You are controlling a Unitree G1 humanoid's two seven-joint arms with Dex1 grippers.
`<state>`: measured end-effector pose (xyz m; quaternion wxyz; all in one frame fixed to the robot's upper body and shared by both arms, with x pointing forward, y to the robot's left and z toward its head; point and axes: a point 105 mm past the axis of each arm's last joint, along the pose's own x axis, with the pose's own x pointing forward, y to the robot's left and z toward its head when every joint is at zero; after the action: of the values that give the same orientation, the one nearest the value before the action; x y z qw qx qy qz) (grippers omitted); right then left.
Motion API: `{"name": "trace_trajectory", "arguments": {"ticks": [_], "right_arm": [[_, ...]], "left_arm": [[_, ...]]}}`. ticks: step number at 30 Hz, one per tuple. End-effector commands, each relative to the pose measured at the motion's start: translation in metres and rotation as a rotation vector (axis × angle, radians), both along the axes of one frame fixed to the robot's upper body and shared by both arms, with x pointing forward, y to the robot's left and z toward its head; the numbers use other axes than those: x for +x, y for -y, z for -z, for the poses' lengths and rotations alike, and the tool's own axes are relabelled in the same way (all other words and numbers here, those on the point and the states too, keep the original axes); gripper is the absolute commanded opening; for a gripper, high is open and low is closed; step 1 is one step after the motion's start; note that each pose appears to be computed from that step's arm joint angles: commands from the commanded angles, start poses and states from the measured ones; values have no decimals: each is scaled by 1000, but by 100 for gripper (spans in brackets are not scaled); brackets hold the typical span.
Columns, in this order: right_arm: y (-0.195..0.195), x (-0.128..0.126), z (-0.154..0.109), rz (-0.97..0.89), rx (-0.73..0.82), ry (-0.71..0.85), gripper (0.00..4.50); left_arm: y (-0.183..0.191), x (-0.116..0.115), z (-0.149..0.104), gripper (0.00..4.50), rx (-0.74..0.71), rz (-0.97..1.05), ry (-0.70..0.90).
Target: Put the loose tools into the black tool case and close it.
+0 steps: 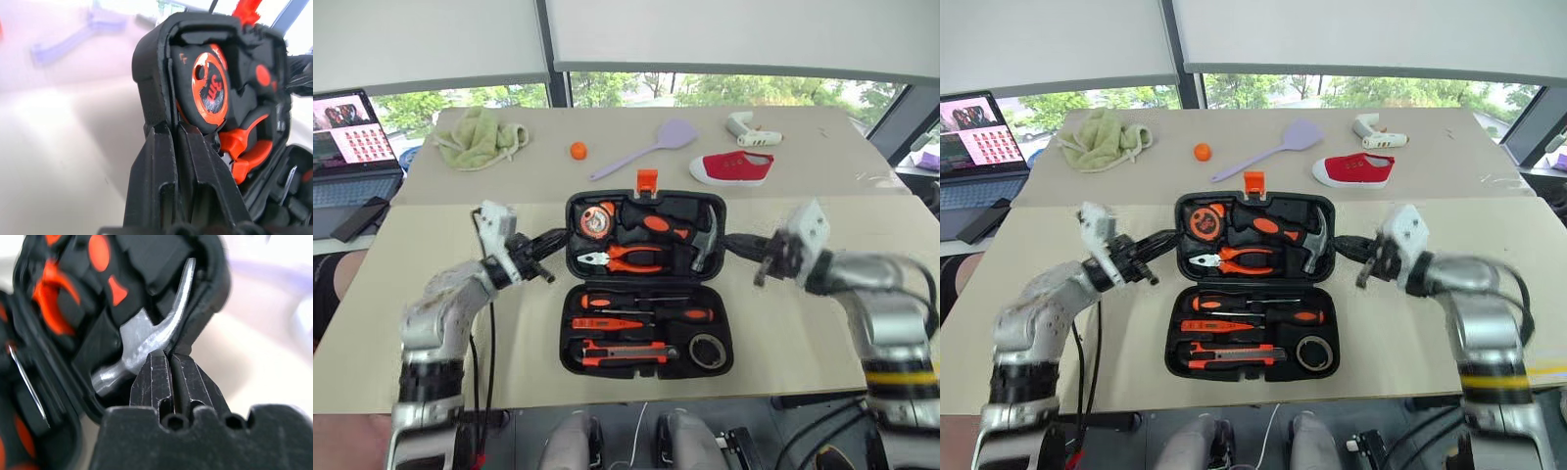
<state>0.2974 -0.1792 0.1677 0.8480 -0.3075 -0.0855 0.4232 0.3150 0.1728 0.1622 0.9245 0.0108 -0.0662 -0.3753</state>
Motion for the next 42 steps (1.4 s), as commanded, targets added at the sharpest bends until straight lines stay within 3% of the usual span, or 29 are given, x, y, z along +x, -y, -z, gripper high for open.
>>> {"name": "trace_trajectory", "arguments": {"ticks": [1,5,6,11,13,17,19,20,24,28,35,42], "right_arm": [[-3,-34,5,-106,-216,239,0],[-8,-69,38,-209,-347,357,0],[-8,-76,43,-226,-346,380,0],[-11,-111,84,-338,-344,200,163],[6,-104,89,-246,-360,153,231],[34,-96,80,-115,-303,44,231],[30,-110,83,-161,-248,-97,176],[26,-117,84,-180,-214,-170,146],[-5,-130,83,-281,-157,-301,14],[-36,-137,89,-351,-154,-393,0],[-60,-106,91,-268,-174,-356,0],[-40,-51,77,-70,-187,-223,0]], "left_arm": [[-10,-26,-7,3,176,-23,215],[-15,-64,31,3,346,78,244],[-18,-72,40,38,365,102,224],[-48,-95,71,206,435,58,119],[-66,-92,73,273,417,-15,54],[-76,-75,67,273,416,-32,10],[-68,-68,63,276,417,25,14],[-65,-62,61,276,413,38,16],[-39,-29,47,157,403,112,38],[-13,-6,46,13,437,201,21],[-2,1,75,5,545,330,-155],[18,-9,73,5,431,336,-137]]}}
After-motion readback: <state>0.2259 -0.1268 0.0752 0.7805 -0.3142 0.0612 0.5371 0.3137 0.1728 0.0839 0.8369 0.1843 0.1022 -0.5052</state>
